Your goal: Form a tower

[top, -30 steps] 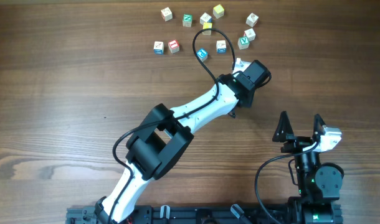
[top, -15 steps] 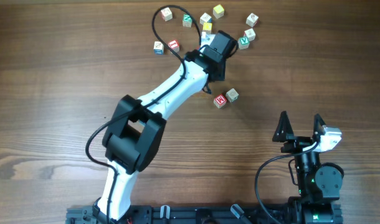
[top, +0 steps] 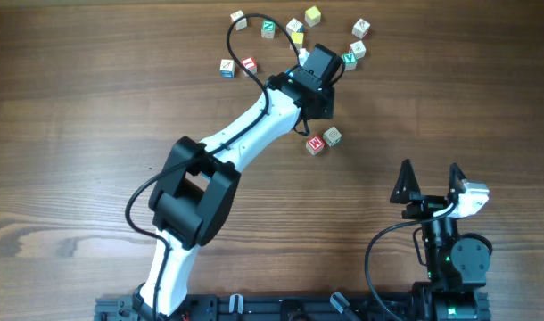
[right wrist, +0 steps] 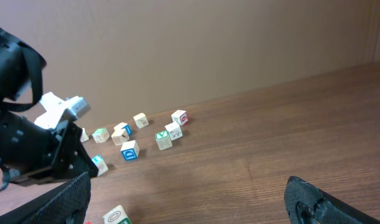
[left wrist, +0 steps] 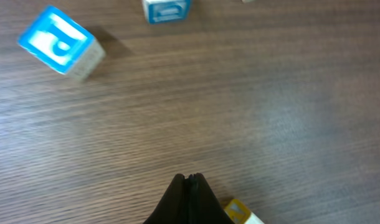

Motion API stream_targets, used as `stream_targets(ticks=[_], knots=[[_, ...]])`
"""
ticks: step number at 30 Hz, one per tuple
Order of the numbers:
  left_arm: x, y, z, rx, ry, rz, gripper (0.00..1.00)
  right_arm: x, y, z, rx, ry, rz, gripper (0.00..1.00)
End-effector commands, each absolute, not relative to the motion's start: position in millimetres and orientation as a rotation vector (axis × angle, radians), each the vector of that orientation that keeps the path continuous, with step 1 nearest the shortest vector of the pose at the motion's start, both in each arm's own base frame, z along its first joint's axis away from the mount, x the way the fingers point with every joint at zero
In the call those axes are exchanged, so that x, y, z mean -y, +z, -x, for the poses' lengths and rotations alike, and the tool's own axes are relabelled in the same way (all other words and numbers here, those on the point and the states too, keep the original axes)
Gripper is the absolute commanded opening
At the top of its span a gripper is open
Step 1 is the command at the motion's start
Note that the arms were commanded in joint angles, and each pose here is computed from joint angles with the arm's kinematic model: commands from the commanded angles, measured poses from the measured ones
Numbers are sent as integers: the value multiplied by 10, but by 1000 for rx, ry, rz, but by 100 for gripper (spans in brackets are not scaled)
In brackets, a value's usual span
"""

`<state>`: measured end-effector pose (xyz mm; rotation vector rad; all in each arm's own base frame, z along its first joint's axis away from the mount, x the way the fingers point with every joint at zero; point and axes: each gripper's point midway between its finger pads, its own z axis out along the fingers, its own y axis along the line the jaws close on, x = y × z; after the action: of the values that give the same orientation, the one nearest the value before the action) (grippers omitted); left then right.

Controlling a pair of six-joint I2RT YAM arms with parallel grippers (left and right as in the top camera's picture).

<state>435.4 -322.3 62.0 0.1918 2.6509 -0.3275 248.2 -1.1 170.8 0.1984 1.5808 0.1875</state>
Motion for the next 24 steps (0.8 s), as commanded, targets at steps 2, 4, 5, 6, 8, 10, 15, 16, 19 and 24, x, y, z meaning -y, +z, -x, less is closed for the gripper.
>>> stream_targets(ticks=[2, 4, 5, 6, 8, 10, 15, 16, 19, 24], knots=[[3397, 324, -4197, -2718, -420, -327, 4, 34, 1725, -2479, -1572, 173, -201, 100], [3422, 273, -4153, -2732, -430, -359, 4, 34, 1725, -2479, -1572, 174, -201, 100], [3486, 252, -4092, -2740, -473, -417, 4, 34, 1725, -2479, -1572, 173, -201, 100], [3530, 241, -4047, -2744, -493, -449, 4, 34, 1725, -2479, -1572, 173, -201, 100], [3569, 213, -3996, -2750, -491, -465, 4, 34, 1725, -2479, -1572, 173, -201, 100], [3624, 213, -3947, -2749, -494, -484, 4, 34, 1725, -2479, -1572, 174, -201, 100], [3689, 204, -3853, -2756, -492, -514, 4, 34, 1725, -2479, -1572, 173, -201, 100], [3690, 205, -3854, -2756, -493, -514, 4, 34, 1725, -2479, -1572, 173, -201, 100], [3691, 203, -3854, -2756, -493, -514, 4, 34, 1724, -2479, -1572, 174, -201, 100], [3874, 363, -4074, -2620, -569, -524, 4, 34, 1725, -2479, -1572, 174, -201, 100]])
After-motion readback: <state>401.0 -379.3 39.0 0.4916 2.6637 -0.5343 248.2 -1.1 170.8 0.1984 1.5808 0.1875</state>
